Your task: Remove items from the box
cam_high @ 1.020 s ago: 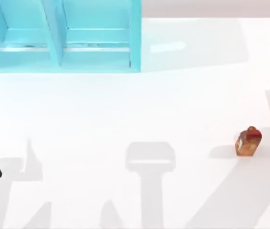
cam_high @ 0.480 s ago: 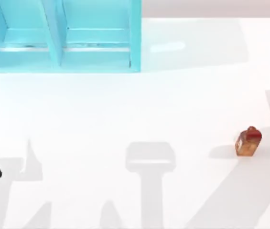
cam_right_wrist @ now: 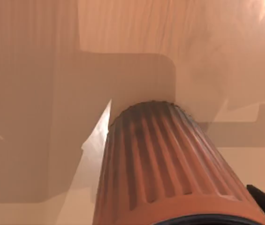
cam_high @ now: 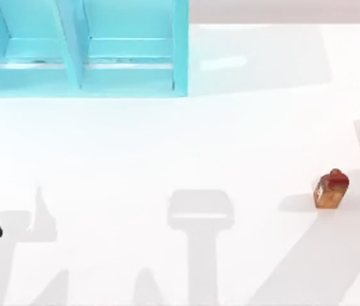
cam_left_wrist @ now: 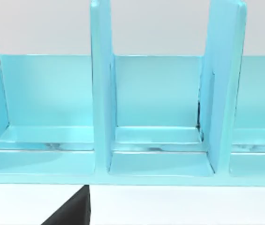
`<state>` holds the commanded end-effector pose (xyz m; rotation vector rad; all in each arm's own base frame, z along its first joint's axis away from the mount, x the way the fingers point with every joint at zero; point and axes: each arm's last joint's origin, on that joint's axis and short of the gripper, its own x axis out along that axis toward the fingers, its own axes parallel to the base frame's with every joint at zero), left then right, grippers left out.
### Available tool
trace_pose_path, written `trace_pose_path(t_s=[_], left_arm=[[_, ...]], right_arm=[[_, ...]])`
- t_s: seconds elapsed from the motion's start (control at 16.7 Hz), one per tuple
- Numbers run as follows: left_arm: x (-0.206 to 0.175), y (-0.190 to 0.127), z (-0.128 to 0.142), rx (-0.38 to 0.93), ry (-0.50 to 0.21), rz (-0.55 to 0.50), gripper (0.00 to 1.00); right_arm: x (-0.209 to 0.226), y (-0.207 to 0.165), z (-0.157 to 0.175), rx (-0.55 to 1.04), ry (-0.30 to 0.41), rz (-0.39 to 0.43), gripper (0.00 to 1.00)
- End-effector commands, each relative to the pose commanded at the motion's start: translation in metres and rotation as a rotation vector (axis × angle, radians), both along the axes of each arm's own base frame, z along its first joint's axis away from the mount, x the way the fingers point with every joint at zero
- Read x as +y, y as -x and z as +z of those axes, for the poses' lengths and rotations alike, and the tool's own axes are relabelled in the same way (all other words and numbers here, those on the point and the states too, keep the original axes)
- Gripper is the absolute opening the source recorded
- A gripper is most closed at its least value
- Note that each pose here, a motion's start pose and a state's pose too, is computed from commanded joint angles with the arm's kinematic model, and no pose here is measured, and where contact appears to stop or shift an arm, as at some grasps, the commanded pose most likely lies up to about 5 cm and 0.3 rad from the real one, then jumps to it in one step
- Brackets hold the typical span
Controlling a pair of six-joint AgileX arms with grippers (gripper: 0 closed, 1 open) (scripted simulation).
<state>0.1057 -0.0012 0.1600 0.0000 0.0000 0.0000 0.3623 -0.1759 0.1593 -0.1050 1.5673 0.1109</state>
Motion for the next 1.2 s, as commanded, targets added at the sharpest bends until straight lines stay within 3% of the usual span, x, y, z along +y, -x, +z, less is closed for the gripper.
trace_pose_path(t_s=[0.36, 0.9, 1.2], left_arm=[[0.0, 0.0, 0.0, 0.0, 0.0, 0.0, 1.0], [0.0, 0.0, 0.0, 0.0, 0.0, 0.0, 1.0], [0.0, 0.0, 0.0, 0.0, 0.0, 0.0, 1.0]], right_arm=[[-0.002, -0.004, 0.017, 0.001, -0.004, -0.001, 0.0], [-0.001, -0.001, 0.125, 0.002, -0.001, -0.003, 0.0], [0.0, -0.001, 0.128, 0.004, -0.003, -0.001, 0.0]])
